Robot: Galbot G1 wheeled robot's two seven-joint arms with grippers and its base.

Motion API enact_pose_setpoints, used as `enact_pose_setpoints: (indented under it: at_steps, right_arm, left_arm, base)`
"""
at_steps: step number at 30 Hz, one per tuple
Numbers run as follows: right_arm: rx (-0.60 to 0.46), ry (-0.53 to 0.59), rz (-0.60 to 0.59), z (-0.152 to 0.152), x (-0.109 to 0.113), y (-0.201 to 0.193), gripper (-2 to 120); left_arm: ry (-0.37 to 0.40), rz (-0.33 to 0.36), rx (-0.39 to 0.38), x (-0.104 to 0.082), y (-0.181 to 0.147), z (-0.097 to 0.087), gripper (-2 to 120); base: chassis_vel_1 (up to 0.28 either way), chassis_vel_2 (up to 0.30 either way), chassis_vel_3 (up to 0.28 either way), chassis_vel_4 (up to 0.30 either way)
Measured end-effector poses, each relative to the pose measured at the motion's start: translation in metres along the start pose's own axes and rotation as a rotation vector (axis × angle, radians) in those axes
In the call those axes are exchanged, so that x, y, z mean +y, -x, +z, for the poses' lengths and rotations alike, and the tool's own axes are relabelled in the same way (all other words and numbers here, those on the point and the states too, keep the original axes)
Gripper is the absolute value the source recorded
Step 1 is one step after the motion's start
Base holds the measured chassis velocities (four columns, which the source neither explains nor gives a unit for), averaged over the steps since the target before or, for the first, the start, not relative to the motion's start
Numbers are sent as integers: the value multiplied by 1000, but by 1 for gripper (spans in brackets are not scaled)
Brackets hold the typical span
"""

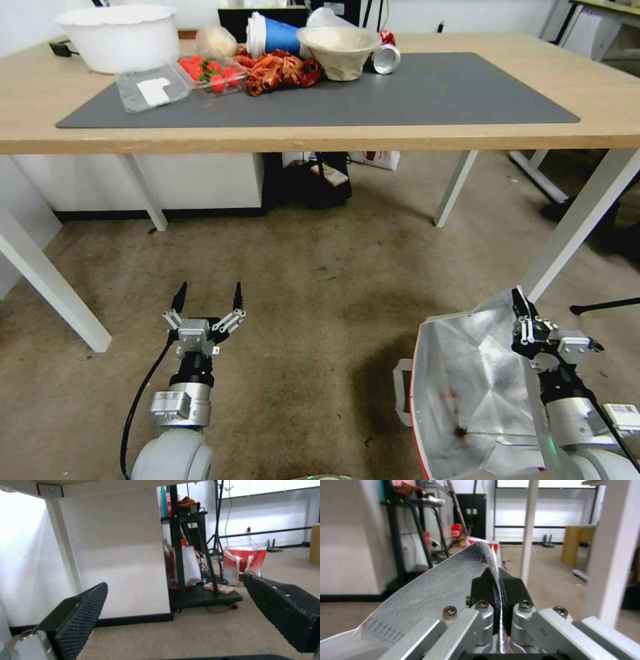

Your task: Pick up the food delivery bag from the floor and place it on the table.

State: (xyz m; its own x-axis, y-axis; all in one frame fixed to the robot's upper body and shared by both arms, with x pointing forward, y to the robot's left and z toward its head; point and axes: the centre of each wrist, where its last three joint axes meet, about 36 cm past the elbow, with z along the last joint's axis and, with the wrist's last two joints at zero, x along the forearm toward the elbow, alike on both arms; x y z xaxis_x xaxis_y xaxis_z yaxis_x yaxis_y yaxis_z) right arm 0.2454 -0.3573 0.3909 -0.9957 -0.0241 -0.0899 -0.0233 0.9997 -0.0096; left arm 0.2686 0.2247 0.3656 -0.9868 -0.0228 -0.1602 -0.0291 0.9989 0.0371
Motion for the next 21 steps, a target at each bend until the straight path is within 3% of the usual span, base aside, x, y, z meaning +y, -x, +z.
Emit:
enact_pose_setpoints:
  at_steps: [21]
  right_arm:
    - [-127, 133, -225, -47, 15, 10, 0]
  left_arm:
    - [-7, -16, -3, -2, -3, 1, 100]
  base:
    - [0, 0, 0, 0]
